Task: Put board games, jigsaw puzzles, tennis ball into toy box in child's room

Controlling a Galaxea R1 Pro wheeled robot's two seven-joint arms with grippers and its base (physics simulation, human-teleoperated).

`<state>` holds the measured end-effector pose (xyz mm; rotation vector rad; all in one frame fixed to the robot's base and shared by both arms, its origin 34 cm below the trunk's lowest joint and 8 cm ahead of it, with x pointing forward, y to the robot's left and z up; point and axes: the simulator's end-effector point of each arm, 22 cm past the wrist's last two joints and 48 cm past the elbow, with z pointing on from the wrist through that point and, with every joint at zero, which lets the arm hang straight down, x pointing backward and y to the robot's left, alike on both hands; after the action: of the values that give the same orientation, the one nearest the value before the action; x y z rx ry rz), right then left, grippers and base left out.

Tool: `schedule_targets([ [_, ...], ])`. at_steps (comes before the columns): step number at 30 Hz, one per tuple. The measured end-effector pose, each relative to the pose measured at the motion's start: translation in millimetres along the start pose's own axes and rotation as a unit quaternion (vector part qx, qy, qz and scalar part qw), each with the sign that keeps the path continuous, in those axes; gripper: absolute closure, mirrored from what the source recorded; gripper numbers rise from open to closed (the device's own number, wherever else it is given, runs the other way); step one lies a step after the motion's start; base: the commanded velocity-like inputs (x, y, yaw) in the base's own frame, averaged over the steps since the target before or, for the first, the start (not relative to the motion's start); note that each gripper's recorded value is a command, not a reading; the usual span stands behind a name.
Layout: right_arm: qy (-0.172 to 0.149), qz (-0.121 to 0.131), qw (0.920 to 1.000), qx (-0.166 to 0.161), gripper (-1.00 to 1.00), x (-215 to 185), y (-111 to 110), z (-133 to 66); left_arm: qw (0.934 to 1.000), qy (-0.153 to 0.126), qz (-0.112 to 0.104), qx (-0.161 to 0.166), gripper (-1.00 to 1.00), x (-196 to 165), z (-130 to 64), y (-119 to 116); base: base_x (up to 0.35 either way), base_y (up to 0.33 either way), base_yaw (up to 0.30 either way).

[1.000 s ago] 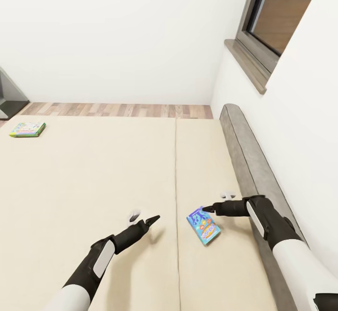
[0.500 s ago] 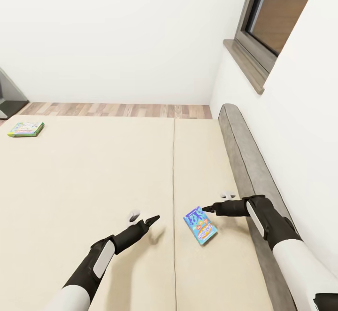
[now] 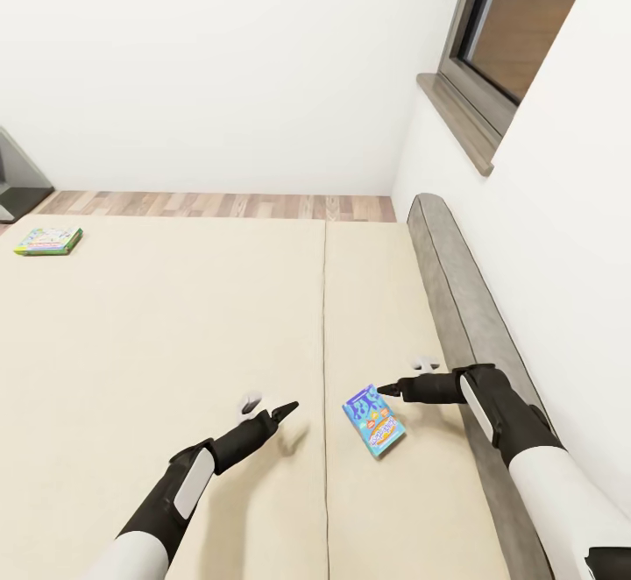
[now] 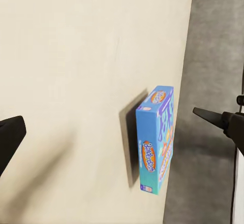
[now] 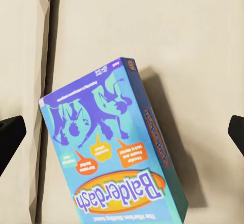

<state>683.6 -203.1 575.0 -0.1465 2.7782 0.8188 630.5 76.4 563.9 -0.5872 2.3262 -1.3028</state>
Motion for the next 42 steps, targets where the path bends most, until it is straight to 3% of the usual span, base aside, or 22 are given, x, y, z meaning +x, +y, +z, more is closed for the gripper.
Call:
schedule_targets([
  [42,-0.002,-0.003,1.0,-0.001,-1.0,-1.4,2.0,-0.3,1.0,0.0,0.0,0.0,-1.0,0.4,0.3,0.0,0.0,-0.031,0.0],
])
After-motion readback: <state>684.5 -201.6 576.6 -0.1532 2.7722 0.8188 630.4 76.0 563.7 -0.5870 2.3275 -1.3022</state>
